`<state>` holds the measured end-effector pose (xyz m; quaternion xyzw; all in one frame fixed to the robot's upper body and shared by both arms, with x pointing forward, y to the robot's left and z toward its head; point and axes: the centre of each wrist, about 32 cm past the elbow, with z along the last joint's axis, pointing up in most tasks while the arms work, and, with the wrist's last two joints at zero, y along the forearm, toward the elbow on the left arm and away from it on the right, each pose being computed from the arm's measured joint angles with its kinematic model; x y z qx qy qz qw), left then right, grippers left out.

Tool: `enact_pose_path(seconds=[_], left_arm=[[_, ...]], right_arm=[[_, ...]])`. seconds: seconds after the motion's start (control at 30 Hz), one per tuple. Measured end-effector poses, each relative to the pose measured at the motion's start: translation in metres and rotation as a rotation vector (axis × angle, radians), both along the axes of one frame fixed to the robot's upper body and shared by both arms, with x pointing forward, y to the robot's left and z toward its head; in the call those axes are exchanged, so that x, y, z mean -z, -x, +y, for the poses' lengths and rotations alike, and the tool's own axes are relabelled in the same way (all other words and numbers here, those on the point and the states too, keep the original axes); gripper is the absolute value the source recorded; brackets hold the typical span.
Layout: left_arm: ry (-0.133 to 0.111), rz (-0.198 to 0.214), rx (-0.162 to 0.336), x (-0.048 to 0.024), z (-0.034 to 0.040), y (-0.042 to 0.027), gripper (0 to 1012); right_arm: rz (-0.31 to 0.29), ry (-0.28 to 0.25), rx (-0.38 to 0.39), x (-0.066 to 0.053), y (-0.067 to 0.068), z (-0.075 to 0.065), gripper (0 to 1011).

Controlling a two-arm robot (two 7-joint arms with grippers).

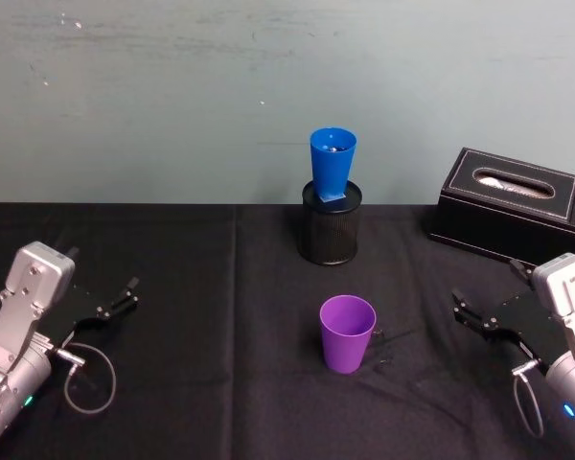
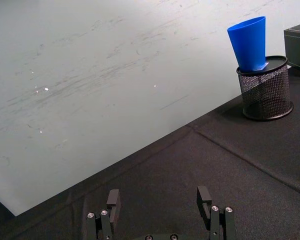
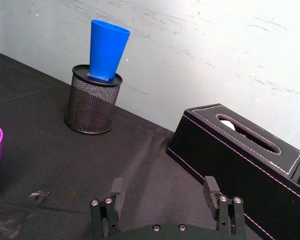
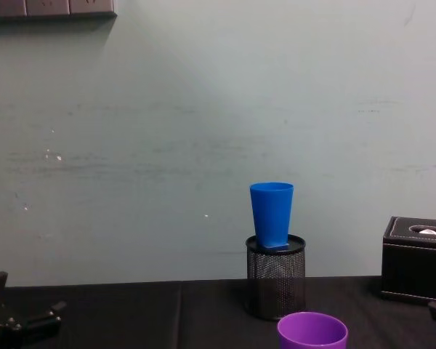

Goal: Pick up one cup with a gripper and tap it against the other cup.

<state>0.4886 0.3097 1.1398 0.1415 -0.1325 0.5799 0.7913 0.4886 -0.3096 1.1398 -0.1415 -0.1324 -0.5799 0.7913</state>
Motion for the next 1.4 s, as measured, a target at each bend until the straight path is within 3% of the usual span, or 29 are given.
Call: enact_pose_path(seconds=[1.4], left_arm=[[0.0, 0.0, 0.0, 0.0, 0.0, 0.0, 1005]], right_arm=[[0.0, 0.0, 0.0, 0.0, 0.0, 0.0, 1003]])
